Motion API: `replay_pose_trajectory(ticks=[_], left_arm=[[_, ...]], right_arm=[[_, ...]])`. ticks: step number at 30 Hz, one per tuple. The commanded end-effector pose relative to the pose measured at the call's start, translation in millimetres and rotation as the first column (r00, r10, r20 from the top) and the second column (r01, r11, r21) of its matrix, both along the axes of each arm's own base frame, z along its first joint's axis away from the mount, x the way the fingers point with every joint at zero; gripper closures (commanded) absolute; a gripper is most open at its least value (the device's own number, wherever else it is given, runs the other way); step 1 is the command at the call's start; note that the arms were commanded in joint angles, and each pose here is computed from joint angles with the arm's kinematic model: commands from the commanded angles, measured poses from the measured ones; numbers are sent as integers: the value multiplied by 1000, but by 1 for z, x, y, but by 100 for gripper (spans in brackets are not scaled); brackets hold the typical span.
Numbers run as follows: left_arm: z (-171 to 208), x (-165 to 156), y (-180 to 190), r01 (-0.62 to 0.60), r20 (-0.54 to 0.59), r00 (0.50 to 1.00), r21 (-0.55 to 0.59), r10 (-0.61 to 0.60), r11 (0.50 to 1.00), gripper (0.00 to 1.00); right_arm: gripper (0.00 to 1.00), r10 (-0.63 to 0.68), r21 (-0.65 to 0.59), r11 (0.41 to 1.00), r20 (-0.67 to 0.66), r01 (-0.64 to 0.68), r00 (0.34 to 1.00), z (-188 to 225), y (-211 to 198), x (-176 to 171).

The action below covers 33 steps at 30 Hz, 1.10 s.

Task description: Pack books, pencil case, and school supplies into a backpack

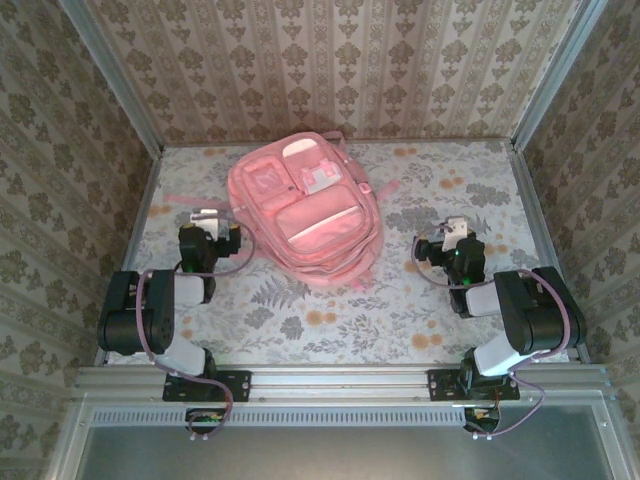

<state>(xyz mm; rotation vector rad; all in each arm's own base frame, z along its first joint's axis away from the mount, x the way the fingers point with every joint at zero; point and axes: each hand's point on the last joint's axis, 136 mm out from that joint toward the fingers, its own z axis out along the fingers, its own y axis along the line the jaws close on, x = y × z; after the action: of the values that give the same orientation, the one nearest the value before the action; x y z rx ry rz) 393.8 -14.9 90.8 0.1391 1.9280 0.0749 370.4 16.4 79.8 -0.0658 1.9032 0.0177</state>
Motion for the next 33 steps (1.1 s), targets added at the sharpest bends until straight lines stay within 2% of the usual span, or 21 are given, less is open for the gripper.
replay_pose_trajectory(ticks=[1,3,5,33], left_arm=[[4,-1,-9,57,28,998,22,-58,998,0],[3,6,6,-16,-3,1000,-14,16,1000,0],[4,6,12,-15,-4,1000,-51,14,999,0],[4,6,10,-19,-4,1000,-27,19,999,0]], right_arm=[[0,-13,-10,1000,42,13,999,23,-1,21],[0,-151,6,988,-16,151,988,18,-24,29],[0,-159,25,987,-16,160,987,18,-29,29],[0,-159,19,987,-10,160,987,19,-28,28]])
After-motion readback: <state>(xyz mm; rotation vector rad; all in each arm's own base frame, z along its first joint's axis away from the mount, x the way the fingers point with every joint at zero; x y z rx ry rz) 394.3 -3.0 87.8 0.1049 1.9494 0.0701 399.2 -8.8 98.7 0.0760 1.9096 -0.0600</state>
